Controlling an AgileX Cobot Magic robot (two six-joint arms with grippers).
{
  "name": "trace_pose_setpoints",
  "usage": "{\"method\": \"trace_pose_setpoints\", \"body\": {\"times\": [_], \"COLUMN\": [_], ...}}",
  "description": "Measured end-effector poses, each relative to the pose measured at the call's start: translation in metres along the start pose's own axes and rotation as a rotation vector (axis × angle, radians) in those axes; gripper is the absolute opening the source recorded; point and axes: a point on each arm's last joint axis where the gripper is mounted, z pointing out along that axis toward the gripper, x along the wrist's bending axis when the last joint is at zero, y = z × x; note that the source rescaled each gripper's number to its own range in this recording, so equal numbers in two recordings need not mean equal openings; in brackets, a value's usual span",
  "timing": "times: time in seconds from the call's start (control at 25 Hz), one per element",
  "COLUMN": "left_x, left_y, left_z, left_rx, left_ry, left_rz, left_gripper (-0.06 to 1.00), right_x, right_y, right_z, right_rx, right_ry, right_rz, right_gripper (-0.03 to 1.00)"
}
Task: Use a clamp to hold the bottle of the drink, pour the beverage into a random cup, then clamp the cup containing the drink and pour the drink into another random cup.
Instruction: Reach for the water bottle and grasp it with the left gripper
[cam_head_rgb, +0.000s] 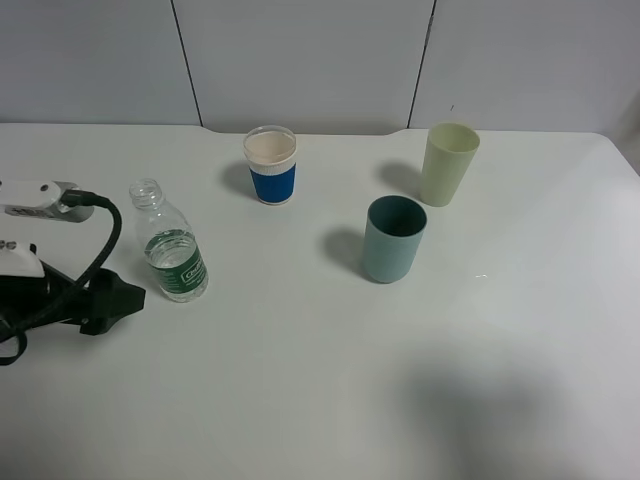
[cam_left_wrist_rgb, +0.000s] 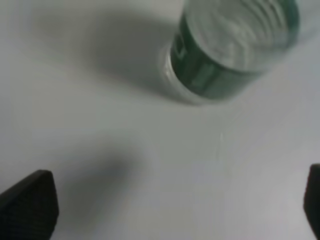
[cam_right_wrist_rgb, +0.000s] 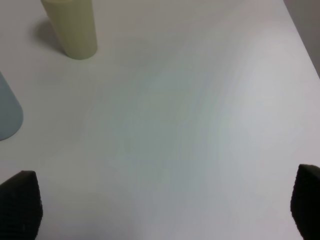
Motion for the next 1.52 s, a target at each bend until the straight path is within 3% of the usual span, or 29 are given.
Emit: {"method": "trace_pose_setpoints", "body": {"times": [0.16, 0.28, 0.52, 0.6, 0.88, 1.04, 1.36, 1.52], "left_x": [-0.001, -0.001, -0.002, -0.004, -0.005, -0.01, -0.006, -0.007], "left_y": [0.002, -0.003, -0.012, -0.02, -0.027, -0.027, -0.053, -0.054], "left_z": [0.013, 0.025, 0.028, 0.028, 0.033, 0.044, 0.07, 0.071], "left_rx": [-0.014, -0.067, -0.14, -0.281, -0.348, -0.493, -0.298, -0.293], "left_ry": [0.016, 0.041, 0.041, 0.009, -0.023, -0.092, -0.082, -0.092], "left_rz": [-0.021, 0.042, 0.08, 0.148, 0.183, 0.194, 0.203, 0.209], "left_gripper": [1.0, 1.0, 1.0, 1.0, 1.0, 1.0, 1.0, 1.0], "right_x": [0.0, 0.0, 0.0, 0.0, 0.0, 0.0, 0.0, 0.0], "right_y": [0.0, 0.0, 0.0, 0.0, 0.0, 0.0, 0.0, 0.0], "right_z": [0.0, 0.0, 0.0, 0.0, 0.0, 0.0, 0.0, 0.0], "right_rx": [0.0, 0.0, 0.0, 0.0, 0.0, 0.0, 0.0, 0.0], "right_ry": [0.0, 0.0, 0.0, 0.0, 0.0, 0.0, 0.0, 0.0], "right_rz": [0.0, 0.0, 0.0, 0.0, 0.0, 0.0, 0.0, 0.0], "right_gripper": [1.0, 1.0, 1.0, 1.0, 1.0, 1.0, 1.0, 1.0]}}
